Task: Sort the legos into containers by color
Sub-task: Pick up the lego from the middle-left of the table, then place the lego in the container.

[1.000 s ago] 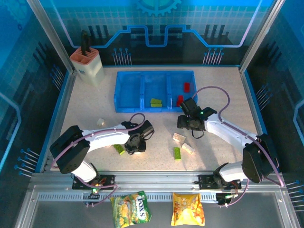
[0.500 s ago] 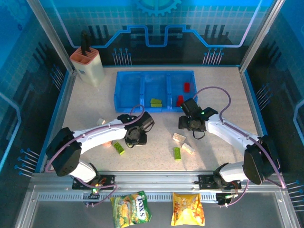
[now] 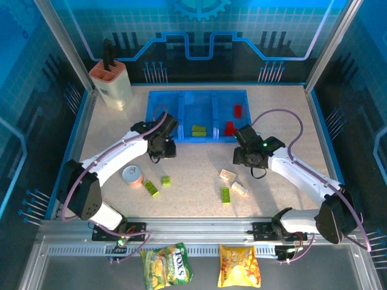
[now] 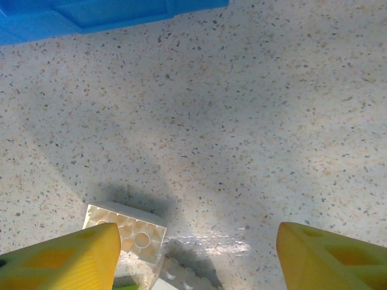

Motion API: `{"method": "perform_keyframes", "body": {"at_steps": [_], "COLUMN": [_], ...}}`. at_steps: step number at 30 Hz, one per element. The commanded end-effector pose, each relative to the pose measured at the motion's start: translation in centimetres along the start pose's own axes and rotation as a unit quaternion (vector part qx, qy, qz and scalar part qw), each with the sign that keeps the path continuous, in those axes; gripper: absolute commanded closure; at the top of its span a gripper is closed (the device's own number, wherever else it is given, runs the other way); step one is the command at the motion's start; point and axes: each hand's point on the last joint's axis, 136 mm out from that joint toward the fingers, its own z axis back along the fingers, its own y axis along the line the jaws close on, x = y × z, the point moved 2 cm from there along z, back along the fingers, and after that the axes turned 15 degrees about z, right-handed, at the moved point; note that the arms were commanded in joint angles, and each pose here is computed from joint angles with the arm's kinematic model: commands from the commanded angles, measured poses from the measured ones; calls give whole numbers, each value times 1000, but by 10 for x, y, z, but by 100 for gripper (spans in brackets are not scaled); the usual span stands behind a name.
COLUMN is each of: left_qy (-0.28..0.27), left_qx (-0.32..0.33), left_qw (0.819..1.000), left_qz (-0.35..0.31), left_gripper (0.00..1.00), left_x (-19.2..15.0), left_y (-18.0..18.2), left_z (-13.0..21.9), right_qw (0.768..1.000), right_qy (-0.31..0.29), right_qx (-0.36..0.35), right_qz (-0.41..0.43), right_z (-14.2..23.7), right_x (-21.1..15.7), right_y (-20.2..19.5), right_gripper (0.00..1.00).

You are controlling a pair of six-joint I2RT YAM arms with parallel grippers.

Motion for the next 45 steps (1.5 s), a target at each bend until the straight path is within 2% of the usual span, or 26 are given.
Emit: {"method": "perform_keyframes", "body": {"at_steps": [1,11,25,35,45], "left_qy": [-4,-34,-39,-17,15], "left_qx": [8,3,-2,7,11], "left_qw": [999,998,998,999,999], "left_qz": [-43,-46,-45,-48,-41], "left_gripper": [65,65,65,65,63], "left_x": [22,94,165,187,183], "left_y": [0,-8,-19,-24,-20], "left_z": [3,-5,-44,-92,-128], "right_qw": [1000,999,999,999,998], "right_qy": [-5,-14,-22,-21,-21], "right_qx": [-23,-33,-32,-34,-36], "right_qz": [-20,-21,-33,-36,-38], "right_z": [17,37,47,49,50], "right_x": [0,-14,-26,-29,-32], "right_y": [-15,-32,-41,-43,-45], "right_gripper": [30,30,30,30,30]}}
